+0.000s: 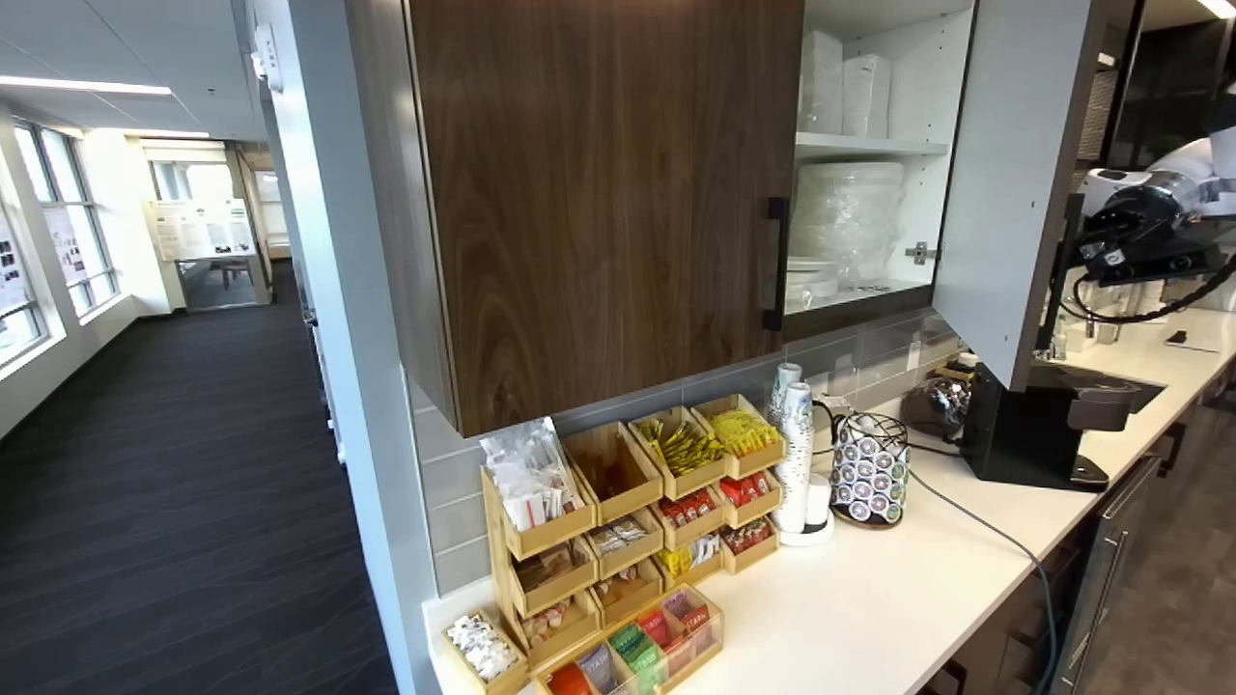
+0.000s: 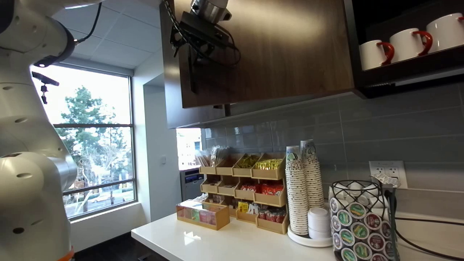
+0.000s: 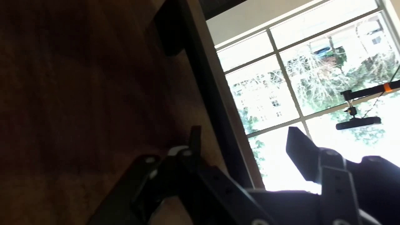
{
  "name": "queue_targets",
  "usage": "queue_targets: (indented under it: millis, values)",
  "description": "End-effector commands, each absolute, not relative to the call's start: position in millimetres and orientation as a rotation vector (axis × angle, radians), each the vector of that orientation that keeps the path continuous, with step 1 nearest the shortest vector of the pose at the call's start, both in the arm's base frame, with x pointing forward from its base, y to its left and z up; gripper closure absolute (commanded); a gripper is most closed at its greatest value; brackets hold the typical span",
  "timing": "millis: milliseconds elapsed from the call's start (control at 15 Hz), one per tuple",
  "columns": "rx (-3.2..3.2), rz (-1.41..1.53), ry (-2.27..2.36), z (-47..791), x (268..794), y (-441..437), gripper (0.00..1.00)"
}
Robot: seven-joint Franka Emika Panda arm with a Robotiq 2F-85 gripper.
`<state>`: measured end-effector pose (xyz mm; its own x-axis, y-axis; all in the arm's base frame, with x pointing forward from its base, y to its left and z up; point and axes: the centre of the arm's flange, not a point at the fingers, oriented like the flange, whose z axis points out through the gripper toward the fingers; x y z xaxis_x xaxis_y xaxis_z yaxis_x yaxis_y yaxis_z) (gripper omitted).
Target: Open the door to the cupboard
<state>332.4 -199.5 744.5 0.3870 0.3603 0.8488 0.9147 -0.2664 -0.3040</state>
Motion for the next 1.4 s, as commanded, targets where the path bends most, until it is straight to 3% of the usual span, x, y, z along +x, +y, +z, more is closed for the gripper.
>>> queue_targets:
  millis: [0,533,1333]
  values:
    - [-1.899,-0.967,-1.032,749,331,-228,0.0]
    - [-1.998,-1.122,-1.007,766,316,-234,0.0]
    - [-2.246,-1.542,-1.009,831,216,-186,0.0]
